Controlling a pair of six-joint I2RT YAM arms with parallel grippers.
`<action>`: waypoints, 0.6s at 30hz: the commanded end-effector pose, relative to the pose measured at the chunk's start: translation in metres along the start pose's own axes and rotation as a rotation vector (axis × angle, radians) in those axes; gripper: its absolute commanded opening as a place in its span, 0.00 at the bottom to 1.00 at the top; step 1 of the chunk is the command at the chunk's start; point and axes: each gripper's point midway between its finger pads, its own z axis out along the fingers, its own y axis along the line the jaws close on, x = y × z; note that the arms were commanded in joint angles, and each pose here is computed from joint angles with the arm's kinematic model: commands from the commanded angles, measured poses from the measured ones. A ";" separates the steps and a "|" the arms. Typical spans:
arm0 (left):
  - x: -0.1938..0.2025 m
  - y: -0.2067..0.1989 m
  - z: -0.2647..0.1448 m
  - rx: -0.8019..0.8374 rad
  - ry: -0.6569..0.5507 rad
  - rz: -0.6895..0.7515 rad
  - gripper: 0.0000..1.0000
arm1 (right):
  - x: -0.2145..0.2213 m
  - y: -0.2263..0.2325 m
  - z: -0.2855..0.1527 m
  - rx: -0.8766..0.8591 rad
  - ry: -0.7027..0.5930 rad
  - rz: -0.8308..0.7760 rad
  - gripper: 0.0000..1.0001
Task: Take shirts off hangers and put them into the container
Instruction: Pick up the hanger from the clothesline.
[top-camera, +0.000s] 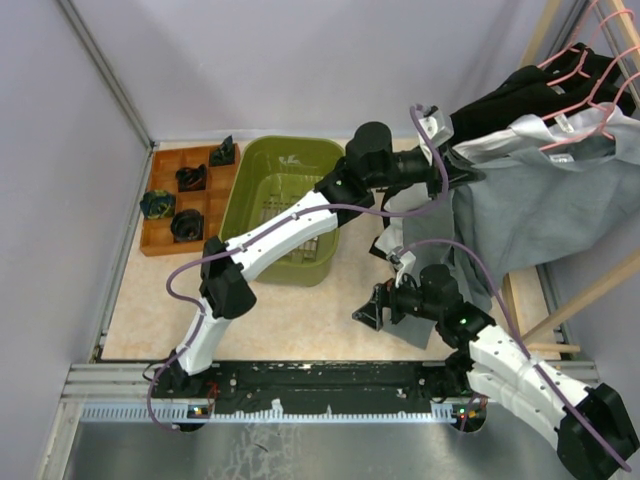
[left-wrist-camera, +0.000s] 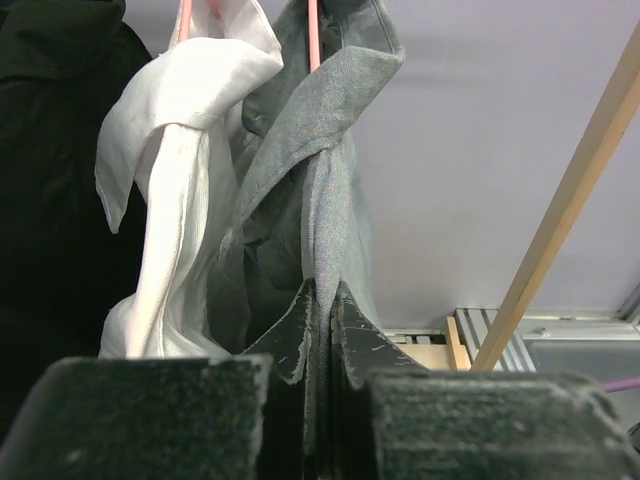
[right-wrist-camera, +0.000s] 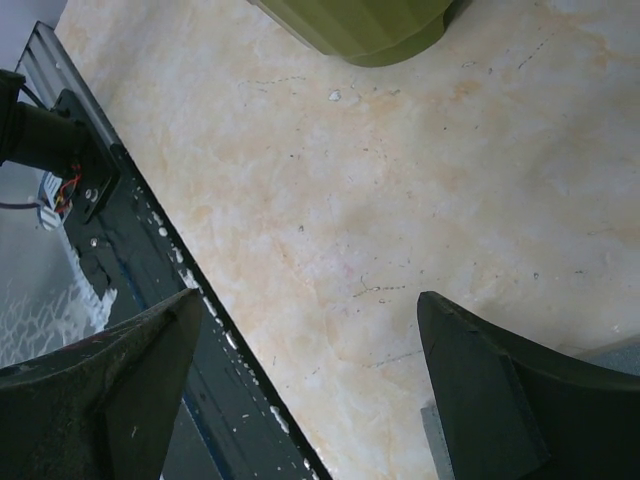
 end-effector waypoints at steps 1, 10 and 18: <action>-0.035 -0.002 0.003 -0.031 -0.097 0.013 0.00 | -0.027 0.012 -0.002 -0.017 -0.074 -0.038 0.89; -0.111 -0.017 -0.008 -0.005 -0.360 0.058 0.00 | -0.030 0.008 -0.005 0.015 -0.086 -0.037 0.89; -0.125 -0.025 -0.025 -0.025 -0.375 0.086 0.00 | -0.036 0.006 -0.008 0.038 -0.110 -0.053 0.90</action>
